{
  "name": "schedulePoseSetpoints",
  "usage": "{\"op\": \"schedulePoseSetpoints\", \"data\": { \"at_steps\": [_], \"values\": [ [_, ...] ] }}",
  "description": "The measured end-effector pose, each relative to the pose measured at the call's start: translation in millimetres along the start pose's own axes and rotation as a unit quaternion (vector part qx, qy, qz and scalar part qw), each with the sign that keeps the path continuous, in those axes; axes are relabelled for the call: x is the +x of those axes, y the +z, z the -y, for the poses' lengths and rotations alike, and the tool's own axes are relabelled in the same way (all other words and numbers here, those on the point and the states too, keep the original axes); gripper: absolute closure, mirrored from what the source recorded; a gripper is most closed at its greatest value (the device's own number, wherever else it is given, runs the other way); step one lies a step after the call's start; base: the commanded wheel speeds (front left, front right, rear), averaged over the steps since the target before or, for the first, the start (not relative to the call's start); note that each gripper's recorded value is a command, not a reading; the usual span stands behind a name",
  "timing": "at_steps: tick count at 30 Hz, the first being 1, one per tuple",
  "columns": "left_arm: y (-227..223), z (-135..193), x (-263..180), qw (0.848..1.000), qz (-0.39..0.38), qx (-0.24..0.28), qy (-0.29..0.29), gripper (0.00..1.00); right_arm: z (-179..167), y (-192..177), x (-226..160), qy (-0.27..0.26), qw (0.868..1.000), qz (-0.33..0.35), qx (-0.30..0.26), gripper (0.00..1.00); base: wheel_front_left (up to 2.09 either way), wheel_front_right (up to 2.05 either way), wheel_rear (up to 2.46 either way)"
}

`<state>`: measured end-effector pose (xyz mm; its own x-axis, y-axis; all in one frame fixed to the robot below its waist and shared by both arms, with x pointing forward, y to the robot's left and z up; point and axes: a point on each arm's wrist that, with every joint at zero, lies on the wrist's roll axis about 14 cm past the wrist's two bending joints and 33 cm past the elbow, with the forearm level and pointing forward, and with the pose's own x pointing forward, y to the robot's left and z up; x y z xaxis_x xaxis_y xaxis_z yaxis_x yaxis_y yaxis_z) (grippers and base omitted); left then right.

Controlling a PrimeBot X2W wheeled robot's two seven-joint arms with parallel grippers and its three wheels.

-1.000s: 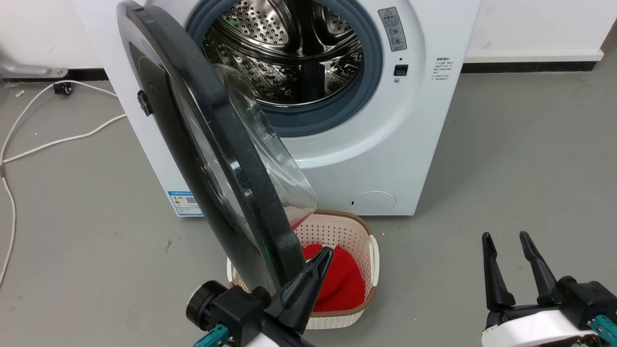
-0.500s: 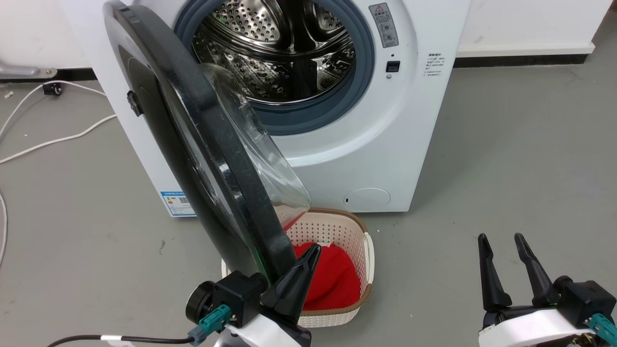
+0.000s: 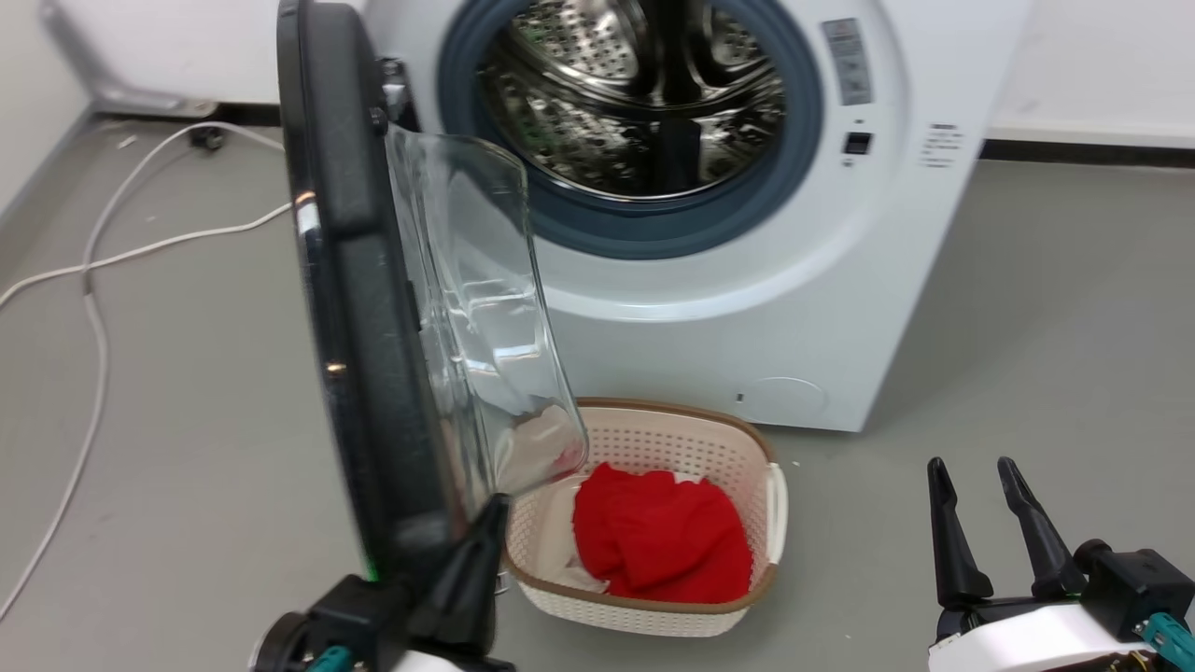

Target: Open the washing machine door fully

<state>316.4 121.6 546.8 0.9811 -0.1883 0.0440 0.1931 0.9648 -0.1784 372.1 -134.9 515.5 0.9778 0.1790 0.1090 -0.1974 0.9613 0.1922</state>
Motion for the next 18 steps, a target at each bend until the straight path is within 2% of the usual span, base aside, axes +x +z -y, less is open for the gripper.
{"op": "schedulePoseSetpoints", "data": {
  "at_steps": [7, 11, 18],
  "values": [
    [15, -51, -32, 0.994, 0.023, 0.017, 0.109, 1.0, -26, -9, 16, 0.041, 0.999, -0.01, 0.008, 0.0, 0.0, 0.0, 0.0],
    [22, -89, -52, 0.984, 0.031, 0.035, 0.174, 1.0, -42, -13, 23, 0.066, 0.998, -0.015, 0.015, 0.0, 0.0, 0.0, 0.0],
    [31, -150, -71, 0.966, 0.038, 0.075, 0.246, 1.0, -54, -17, 29, 0.083, 0.996, -0.019, 0.021, 0.0, 0.0, 0.0, 0.0]
  ]
}}
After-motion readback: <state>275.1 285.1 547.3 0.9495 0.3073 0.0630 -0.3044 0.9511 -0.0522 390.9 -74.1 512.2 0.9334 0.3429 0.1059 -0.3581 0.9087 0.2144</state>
